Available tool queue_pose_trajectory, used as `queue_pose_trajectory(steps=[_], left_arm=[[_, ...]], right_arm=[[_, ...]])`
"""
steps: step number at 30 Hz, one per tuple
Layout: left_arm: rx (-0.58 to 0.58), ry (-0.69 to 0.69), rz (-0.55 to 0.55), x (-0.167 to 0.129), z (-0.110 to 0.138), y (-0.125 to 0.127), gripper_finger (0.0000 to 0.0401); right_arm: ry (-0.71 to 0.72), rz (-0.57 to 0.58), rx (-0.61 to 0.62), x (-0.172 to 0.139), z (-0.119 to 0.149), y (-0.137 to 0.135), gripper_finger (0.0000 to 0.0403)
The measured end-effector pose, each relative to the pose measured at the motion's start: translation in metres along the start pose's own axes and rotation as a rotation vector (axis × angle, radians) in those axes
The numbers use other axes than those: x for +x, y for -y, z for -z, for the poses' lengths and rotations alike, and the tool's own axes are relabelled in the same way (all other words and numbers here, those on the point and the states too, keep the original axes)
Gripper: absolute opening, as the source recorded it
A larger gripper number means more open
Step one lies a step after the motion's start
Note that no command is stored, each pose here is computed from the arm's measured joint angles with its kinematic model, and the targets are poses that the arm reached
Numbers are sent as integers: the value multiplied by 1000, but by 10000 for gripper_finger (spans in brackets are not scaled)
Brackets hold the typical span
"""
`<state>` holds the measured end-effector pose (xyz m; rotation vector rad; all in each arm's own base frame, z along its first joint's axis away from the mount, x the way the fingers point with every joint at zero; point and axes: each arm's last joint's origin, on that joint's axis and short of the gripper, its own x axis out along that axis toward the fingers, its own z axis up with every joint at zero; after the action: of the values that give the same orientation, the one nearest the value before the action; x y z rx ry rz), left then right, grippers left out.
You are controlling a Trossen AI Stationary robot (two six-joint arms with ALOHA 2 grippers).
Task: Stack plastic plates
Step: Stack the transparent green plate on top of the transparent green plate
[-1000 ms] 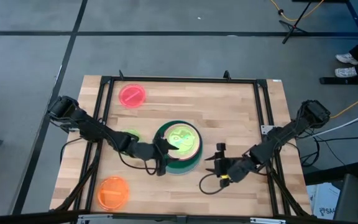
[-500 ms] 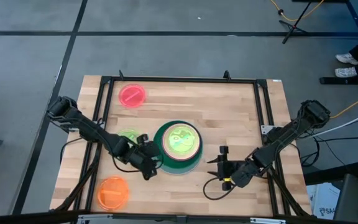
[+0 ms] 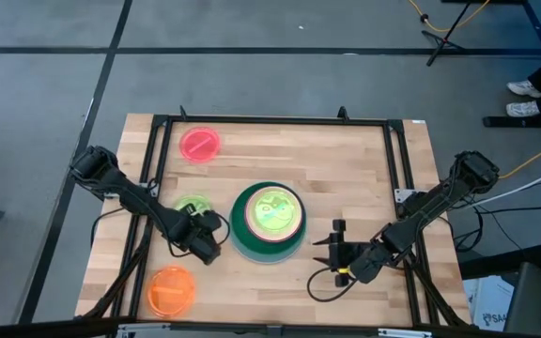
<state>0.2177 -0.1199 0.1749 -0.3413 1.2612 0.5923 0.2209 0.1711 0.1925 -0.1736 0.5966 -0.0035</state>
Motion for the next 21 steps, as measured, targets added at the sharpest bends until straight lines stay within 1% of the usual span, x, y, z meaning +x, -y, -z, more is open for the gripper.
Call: queue_pose_trajectory(steps=[7, 11, 15, 18, 21], left_arm=[[-1, -39, -42, 15, 10, -10, 200], [-8, -41, -44, 25, 15, -15, 200], [-13, -39, -22, 34, 20, -17, 199], [-21, -41, -32, 36, 21, -20, 191], [-31, -43, -32, 37, 22, -20, 173]], right_arm=[[3, 10, 0, 0, 0, 0, 182], [9, 29, -1, 0, 0, 1, 182], [12, 44, -2, 0, 0, 1, 182], [12, 44, -2, 0, 0, 1, 182], [12, 44, -2, 0, 0, 1, 182]])
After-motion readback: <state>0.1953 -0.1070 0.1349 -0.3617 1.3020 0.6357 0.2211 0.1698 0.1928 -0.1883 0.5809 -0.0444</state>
